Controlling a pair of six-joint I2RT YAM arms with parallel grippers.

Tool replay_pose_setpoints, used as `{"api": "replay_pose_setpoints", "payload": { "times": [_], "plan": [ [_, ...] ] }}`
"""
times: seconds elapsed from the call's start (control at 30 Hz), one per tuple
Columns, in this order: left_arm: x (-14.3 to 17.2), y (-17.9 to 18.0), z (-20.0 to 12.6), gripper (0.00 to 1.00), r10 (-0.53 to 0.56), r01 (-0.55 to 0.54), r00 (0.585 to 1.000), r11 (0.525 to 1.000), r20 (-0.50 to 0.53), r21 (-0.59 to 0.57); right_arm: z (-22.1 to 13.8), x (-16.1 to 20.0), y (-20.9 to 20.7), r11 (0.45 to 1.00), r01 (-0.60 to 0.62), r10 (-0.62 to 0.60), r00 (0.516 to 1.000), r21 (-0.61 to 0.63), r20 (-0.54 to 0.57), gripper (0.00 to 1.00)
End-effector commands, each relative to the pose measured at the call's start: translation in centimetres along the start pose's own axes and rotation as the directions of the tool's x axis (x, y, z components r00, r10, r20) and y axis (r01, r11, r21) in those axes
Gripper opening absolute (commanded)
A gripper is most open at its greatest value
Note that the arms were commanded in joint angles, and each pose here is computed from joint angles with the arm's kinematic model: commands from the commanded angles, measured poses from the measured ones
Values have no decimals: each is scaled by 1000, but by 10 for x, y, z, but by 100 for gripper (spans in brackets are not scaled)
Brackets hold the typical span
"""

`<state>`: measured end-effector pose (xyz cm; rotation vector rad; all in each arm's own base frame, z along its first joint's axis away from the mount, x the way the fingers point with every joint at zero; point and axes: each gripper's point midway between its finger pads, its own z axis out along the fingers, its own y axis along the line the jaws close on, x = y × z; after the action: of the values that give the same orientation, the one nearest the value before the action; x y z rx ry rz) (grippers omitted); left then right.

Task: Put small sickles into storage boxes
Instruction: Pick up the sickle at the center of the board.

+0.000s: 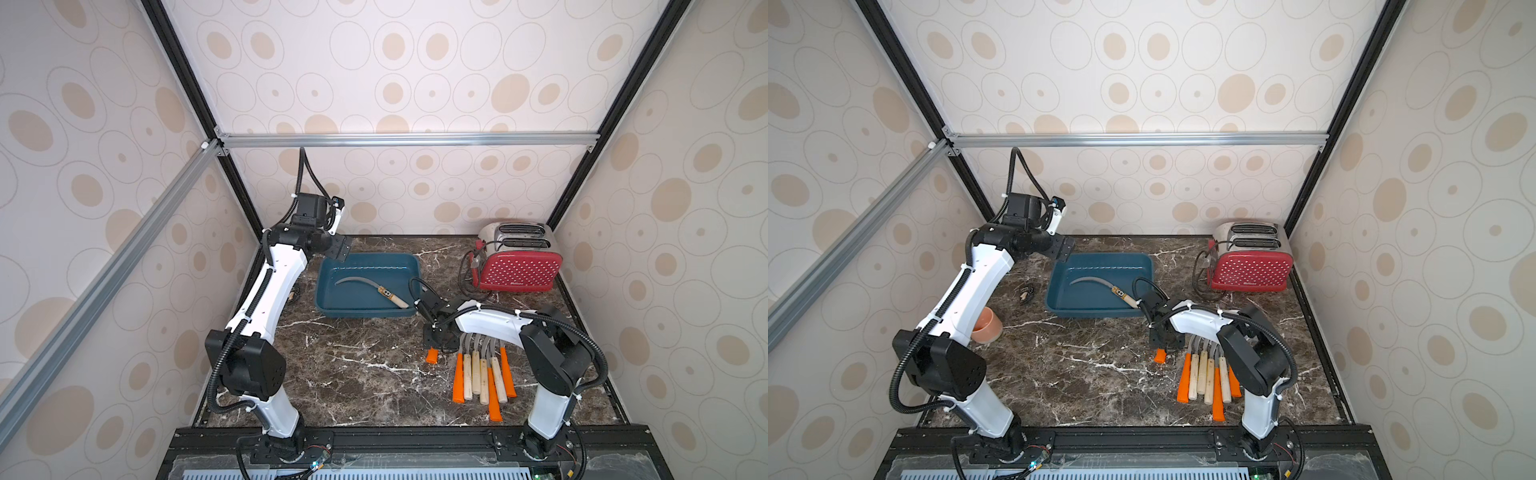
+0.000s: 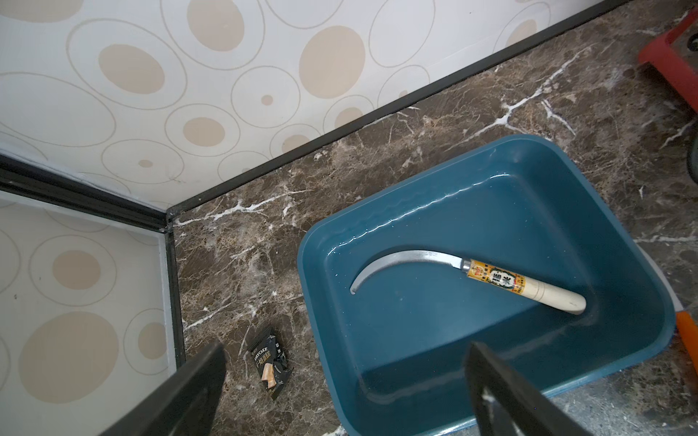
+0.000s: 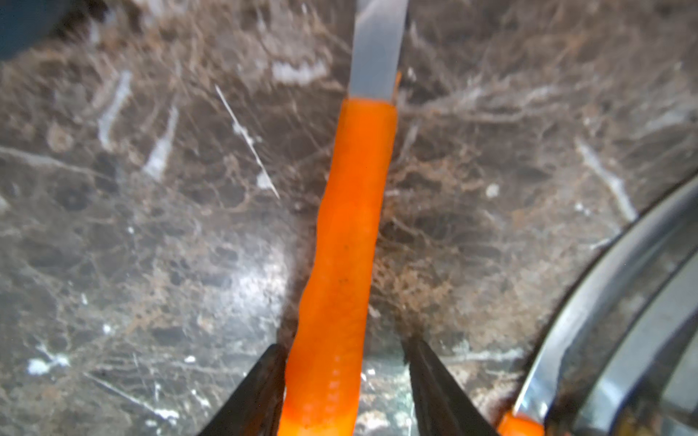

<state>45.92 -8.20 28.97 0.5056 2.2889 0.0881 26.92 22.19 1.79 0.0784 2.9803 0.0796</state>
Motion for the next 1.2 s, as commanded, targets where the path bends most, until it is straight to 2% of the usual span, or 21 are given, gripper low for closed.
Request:
{"api": "replay_pose_setpoints", "payload": {
  "times": [0.0,0.83,1.17],
  "plan": [
    [-13,-1,-12,99,29,-29,999,1000,43,8,3,24,-10,1000,-19,21,996,15,-84,54],
    [-14,-9,-12,99,33,-36,998,998,51,60,40,57,-37,991,-73,92,982,114,-167,41],
    [-16,-11,-12,99,27,-31,998,997,55,68,49,64,-46,986,-79,105,979,148,-176,31]
  ]
}}
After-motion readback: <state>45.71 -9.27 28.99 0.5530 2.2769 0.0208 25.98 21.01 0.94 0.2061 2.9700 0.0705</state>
